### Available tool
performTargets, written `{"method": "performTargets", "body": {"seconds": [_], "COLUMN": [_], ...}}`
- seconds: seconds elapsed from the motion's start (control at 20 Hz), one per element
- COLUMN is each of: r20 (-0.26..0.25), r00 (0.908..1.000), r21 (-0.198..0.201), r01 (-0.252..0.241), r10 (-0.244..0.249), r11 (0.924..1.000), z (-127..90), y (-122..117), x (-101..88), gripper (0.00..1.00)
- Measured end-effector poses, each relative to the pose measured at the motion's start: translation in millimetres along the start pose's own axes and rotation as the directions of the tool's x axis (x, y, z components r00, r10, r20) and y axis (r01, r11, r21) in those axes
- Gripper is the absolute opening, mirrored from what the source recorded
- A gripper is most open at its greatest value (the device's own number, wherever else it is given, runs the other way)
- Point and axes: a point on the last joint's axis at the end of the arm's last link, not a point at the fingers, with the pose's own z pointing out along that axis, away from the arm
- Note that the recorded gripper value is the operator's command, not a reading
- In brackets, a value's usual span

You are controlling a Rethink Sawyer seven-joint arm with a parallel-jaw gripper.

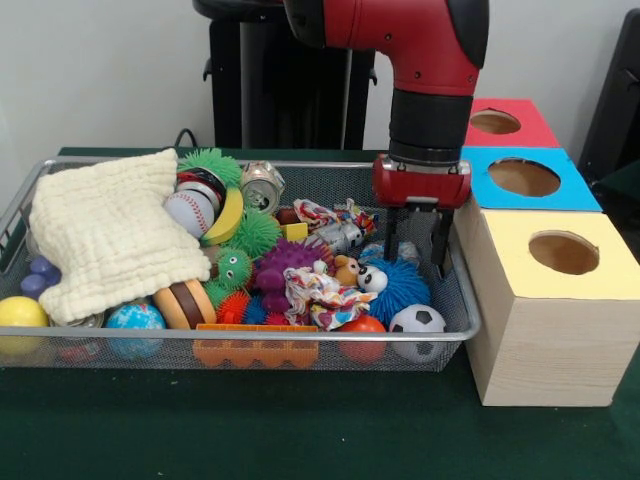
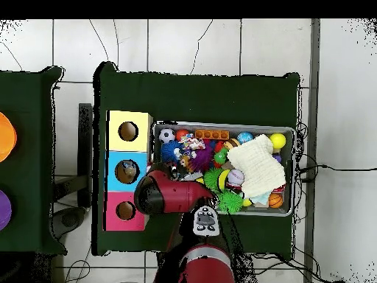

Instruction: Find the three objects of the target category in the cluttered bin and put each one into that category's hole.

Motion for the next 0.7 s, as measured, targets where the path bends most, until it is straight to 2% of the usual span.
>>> {"method": "performTargets", "body": {"seconds": [0.1,0.7], "r20": [-0.005,0.011], "r00": [1.0000,0.9999], "r21": [0.002,0.003], "r01": [-0.004,-0.005], "r10": [0.004,0.005], "r11": [1.0000,1.0000], "z": [4.2,8.0], "y": [-0.1,-0.9], "x": [3.2,-5.8], "gripper": [1.00,1.00]}}
